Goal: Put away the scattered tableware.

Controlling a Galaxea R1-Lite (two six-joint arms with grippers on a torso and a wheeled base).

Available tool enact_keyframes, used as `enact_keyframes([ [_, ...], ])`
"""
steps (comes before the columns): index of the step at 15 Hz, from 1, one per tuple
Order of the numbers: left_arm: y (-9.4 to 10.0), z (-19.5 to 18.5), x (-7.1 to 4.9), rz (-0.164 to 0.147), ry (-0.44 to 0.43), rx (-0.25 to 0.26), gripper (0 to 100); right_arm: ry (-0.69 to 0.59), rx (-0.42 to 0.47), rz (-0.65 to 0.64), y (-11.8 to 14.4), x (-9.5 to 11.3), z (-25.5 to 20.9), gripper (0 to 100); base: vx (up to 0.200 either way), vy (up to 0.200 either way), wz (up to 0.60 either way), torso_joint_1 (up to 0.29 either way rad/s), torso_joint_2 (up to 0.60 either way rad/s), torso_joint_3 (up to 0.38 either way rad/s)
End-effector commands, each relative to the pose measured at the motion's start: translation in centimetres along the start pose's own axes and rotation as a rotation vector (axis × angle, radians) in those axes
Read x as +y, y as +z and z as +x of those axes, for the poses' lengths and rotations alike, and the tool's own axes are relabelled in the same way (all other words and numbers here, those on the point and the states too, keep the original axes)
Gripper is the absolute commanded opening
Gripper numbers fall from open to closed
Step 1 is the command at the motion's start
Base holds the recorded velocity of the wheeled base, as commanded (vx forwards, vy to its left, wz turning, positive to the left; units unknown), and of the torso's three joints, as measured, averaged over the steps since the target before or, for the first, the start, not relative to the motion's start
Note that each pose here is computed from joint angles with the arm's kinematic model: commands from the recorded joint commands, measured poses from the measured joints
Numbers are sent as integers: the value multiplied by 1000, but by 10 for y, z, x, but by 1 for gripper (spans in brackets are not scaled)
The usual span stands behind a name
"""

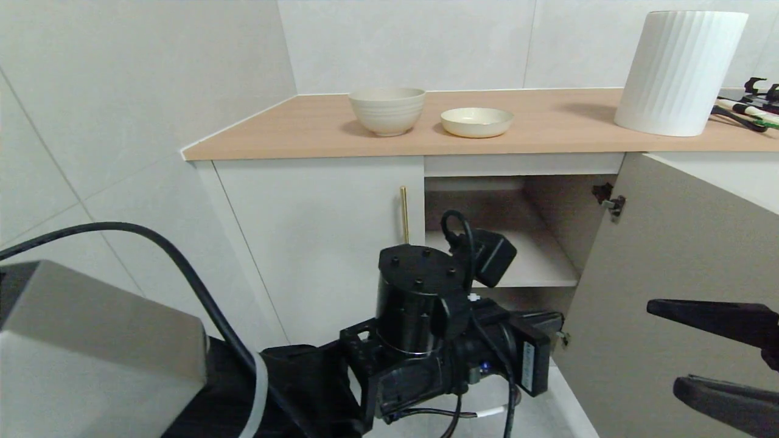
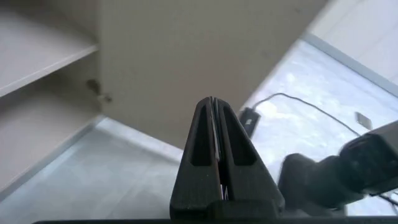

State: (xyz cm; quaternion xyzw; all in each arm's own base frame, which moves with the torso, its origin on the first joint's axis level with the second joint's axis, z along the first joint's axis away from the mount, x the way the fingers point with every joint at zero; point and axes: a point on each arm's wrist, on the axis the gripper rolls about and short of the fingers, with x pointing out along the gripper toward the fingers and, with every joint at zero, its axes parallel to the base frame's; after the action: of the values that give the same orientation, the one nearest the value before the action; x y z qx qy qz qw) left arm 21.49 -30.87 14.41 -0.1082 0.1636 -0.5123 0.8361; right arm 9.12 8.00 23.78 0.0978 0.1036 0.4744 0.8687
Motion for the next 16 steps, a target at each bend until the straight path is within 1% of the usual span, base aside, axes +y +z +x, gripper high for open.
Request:
enact_keyframes([
  [1,13,-36,22,7,84,-29,0,-45,26,19,4,-10,14,100,0,0,0,0,0,0],
  [3,23,-65,38,20,153,-62,0,-60,37,25,9,-15,25,100,0,0,0,0,0,0],
  [4,29,-75,42,22,175,-82,0,-77,43,28,9,-18,29,100,0,0,0,0,0,0],
  [5,38,-94,50,21,220,-119,0,-142,49,33,13,-24,41,100,0,0,0,0,0,0],
  [6,45,-107,54,22,247,-149,0,-182,58,37,14,-29,52,100,0,0,0,0,0,0],
  [7,46,-108,54,23,250,-151,0,-185,59,36,14,-29,53,100,0,0,0,0,0,0],
  [8,51,-133,59,21,301,-188,0,-208,70,39,20,-36,70,100,0,0,0,0,0,0],
  [10,56,-158,64,20,358,-227,0,-214,69,37,30,-43,90,100,0,0,0,0,0,0],
  [11,58,-163,65,19,372,-233,0,-213,71,36,33,-44,96,100,0,0,0,0,0,0],
  [12,60,-169,66,15,389,-234,0,-219,97,43,37,-47,103,100,0,0,0,0,0,0],
  [13,61,-176,67,6,412,-224,0,-229,134,49,43,-50,114,100,0,0,0,0,0,0],
  [14,61,-178,68,1,422,-223,0,-246,147,53,42,-53,120,100,0,0,0,0,0,0],
  [15,60,-180,74,-6,444,-217,0,-275,169,63,37,-61,126,100,0,0,0,0,0,0],
  [16,59,-181,77,-9,453,-212,0,-304,171,66,36,-66,127,100,0,0,0,0,0,0],
])
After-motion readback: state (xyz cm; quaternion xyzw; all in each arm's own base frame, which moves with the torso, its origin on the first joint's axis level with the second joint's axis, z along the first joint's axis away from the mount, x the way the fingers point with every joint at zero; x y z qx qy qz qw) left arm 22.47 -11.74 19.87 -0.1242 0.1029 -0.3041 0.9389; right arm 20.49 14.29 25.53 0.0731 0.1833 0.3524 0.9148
